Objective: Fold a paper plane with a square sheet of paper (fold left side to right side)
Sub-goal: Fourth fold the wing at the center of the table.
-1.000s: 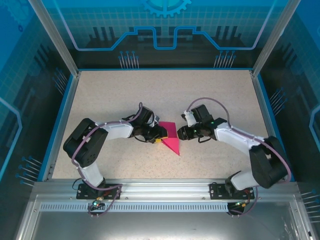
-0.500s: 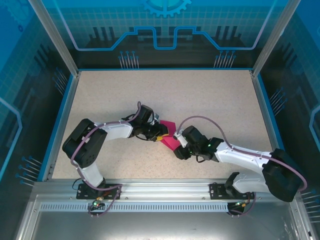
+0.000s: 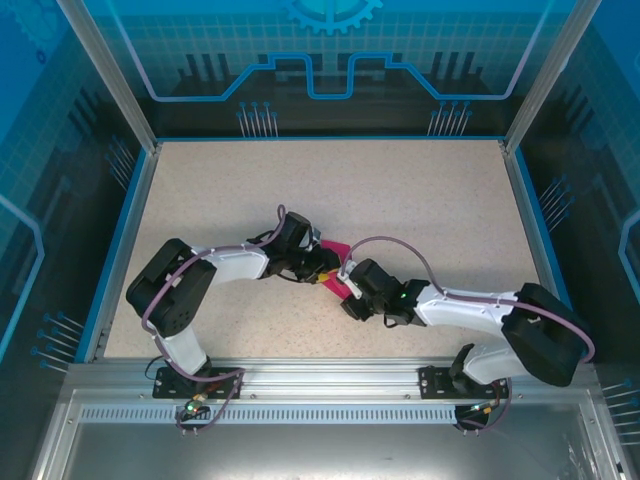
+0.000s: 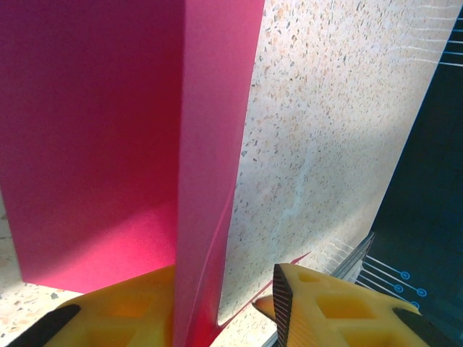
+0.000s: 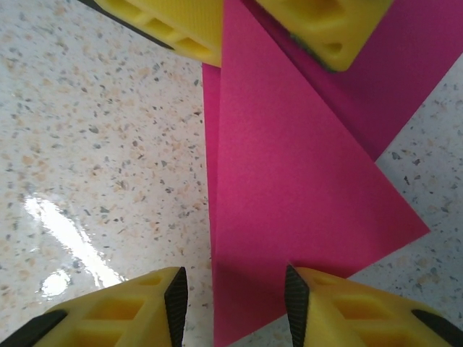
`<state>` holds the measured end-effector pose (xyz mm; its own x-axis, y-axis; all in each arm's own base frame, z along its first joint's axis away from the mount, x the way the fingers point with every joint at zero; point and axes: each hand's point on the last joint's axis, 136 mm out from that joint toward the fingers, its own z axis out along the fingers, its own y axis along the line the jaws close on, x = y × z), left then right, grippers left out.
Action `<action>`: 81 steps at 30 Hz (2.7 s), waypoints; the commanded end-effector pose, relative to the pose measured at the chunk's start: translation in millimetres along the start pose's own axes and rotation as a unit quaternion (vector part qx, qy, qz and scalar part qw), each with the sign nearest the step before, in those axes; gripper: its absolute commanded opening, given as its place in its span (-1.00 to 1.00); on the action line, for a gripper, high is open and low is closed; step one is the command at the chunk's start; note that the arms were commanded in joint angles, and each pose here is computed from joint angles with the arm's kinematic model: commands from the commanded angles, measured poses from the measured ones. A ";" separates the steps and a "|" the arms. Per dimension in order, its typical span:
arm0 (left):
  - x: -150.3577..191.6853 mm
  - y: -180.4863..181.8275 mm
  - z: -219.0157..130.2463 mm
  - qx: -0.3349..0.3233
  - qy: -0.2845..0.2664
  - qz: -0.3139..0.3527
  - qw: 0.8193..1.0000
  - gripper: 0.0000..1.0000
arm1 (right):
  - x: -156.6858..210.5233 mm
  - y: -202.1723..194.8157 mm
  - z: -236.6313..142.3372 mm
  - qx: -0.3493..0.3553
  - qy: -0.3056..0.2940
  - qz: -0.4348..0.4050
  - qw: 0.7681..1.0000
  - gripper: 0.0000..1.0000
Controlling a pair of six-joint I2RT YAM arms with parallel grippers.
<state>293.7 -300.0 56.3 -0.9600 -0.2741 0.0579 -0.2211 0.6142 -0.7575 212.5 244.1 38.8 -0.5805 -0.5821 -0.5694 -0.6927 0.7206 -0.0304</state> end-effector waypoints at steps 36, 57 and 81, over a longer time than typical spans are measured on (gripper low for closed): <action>-8.6 -9.7 -26.1 -0.016 -0.036 0.006 0.999 0.06 | 19.5 11.3 19.4 -0.025 0.027 0.044 0.998 -0.89; 9.8 32.3 -50.3 -0.049 -0.047 0.011 0.998 -0.08 | 8.7 9.2 0.5 -0.181 -0.011 0.163 0.970 -1.00; 9.1 18.5 12.1 -0.047 0.000 0.022 0.999 -0.12 | 18.3 2.1 6.9 -0.278 0.008 0.266 0.923 -1.00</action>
<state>280.6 -289.6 31.8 -0.9641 -0.2649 0.0168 -0.2055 0.7053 -0.6785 206.1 237.8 22.8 -0.8895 -0.2276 -0.3962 -0.4448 0.6295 0.6371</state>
